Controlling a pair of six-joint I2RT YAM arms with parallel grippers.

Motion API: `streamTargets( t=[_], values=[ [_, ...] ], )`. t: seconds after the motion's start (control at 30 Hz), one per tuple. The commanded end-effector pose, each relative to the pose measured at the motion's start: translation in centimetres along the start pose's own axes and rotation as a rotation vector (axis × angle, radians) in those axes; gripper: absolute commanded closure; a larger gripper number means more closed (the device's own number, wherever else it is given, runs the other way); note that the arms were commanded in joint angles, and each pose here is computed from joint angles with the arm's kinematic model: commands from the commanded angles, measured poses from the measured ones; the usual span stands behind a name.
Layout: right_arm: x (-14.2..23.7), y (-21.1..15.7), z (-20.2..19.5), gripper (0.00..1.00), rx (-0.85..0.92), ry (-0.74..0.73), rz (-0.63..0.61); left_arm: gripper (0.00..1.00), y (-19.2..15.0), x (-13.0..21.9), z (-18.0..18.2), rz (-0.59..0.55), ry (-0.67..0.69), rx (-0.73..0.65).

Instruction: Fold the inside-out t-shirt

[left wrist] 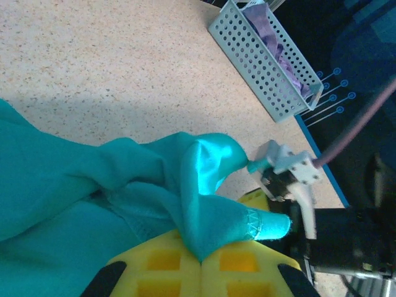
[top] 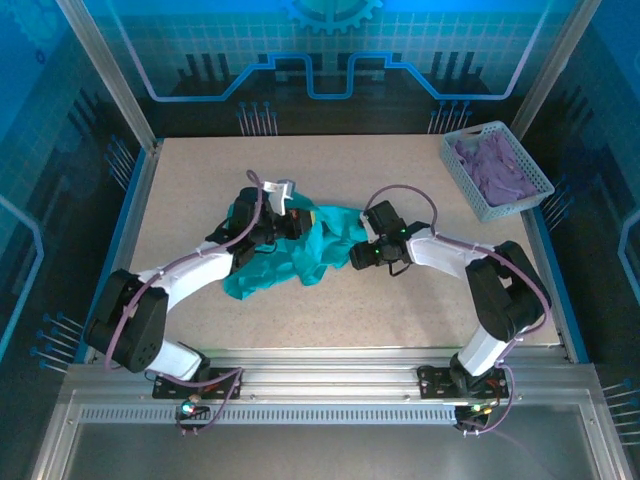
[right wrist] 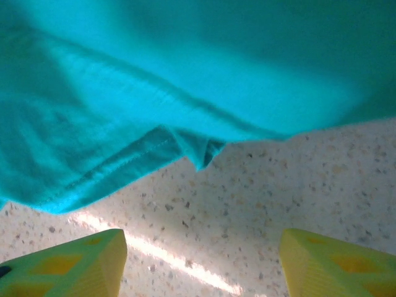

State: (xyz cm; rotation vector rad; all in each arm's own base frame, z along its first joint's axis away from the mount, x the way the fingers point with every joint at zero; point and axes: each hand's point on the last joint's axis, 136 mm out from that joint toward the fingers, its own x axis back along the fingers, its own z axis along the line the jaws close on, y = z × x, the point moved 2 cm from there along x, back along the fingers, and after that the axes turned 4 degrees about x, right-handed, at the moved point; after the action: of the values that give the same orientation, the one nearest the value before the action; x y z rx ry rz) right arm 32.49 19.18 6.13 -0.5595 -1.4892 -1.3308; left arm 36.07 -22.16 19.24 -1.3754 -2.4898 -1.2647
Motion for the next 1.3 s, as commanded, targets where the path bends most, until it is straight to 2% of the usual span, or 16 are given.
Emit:
streamTargets(
  t=[0.0,0.33,0.47,0.57,0.67,0.83,1.07,1.2,1.27],
  values=[
    [-1.2,2.9,0.2,0.36,-0.094,0.072,-0.099,1.0,2.2,1.2,-2.1,-0.027,-0.039,-0.008],
    [-4.1,4.8,0.1,0.55,-0.098,0.086,-0.137,1.0,2.0,1.4,-2.0,-0.035,-0.034,-0.003],
    [-3.9,5.6,0.2,0.74,-0.087,0.098,-0.165,1.0,2.2,1.5,-1.7,-0.039,-0.02,0.006],
    [-2.2,6.2,0.1,0.89,-0.076,0.1,-0.196,1.0,2.8,1.9,-1.0,-0.061,0.004,0.042],
    [1.7,6.8,-0.3,1.0,-0.071,0.104,-0.246,1.0,4.1,2.9,0.1,-0.105,0.044,0.104],
    [11.4,8.6,-0.6,1.0,-0.032,0.092,-0.41,1.0,8.0,6.7,0.3,-0.246,0.087,0.143],
    [27.7,12.8,-2.2,1.0,-0.018,-0.004,-0.728,1.0,15.0,14.5,-4.1,-0.508,0.176,0.018],
    [34.9,14.8,-1.7,1.0,0.02,-0.033,-0.853,1.0,18.5,18.9,-8.4,-0.632,0.152,-0.052],
    [37.1,15.3,-1.3,1.0,0.04,-0.034,-0.881,1.0,19.6,20.5,-10.1,-0.674,0.136,-0.081]
  ],
)
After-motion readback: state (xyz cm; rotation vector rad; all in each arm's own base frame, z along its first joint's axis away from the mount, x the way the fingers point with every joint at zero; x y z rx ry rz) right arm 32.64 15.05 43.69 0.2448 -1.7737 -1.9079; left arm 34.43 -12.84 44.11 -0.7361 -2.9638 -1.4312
